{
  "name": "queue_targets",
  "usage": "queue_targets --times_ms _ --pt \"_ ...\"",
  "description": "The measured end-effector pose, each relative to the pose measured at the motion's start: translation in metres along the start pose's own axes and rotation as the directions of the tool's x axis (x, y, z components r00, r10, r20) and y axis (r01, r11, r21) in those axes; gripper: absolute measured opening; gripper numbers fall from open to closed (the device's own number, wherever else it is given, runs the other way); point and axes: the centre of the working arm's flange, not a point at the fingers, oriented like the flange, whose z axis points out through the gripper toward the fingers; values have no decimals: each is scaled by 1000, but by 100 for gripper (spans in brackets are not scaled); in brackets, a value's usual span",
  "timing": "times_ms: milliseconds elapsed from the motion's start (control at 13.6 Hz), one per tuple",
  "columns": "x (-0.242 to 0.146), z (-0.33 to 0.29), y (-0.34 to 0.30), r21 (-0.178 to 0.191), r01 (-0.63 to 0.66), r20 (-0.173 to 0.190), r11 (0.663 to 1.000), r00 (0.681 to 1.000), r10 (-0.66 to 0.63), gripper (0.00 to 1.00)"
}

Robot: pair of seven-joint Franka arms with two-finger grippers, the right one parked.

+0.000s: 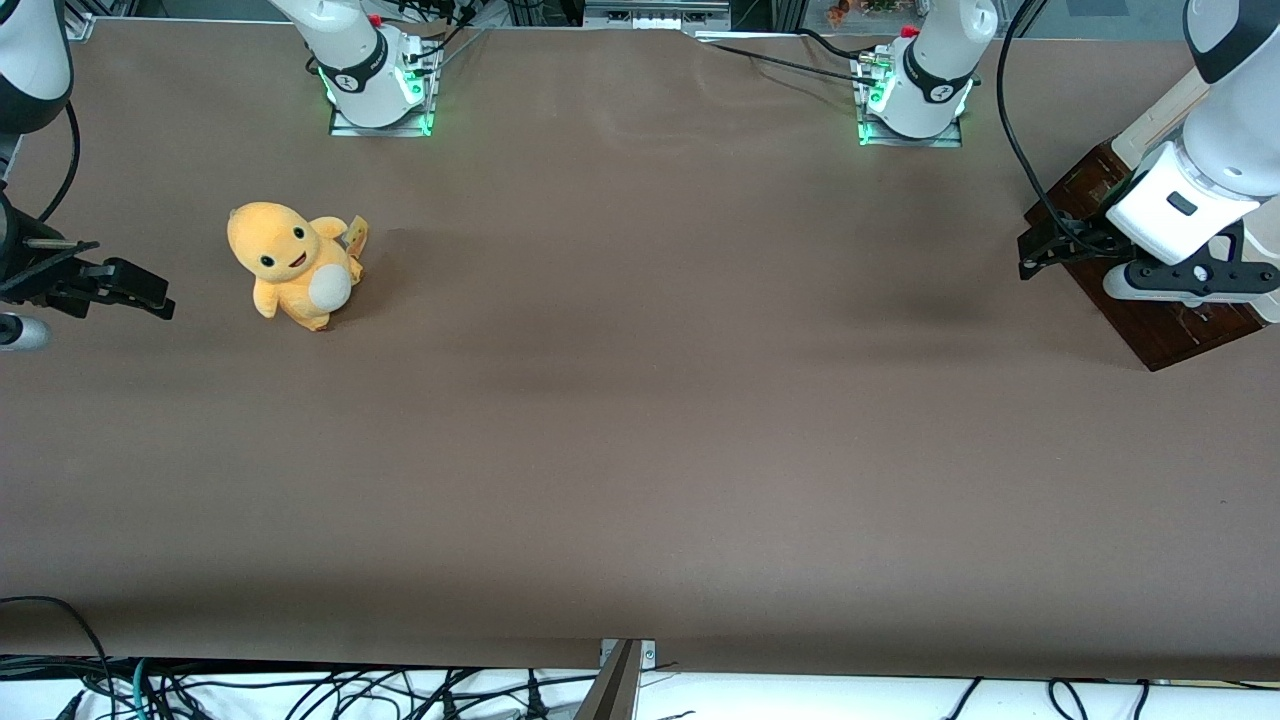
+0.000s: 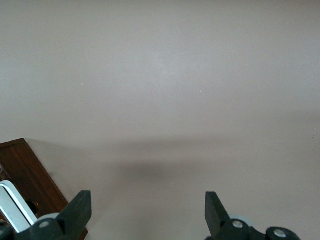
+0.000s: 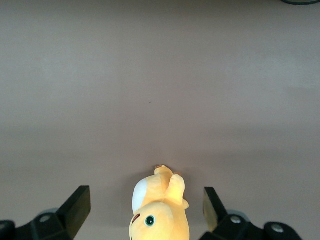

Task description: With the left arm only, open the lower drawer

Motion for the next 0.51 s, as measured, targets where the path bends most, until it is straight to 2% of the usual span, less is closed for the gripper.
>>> queue_targets --times_ms 514 --pt "3 -11 2 -2 -3 -22 1000 1000 3 100"
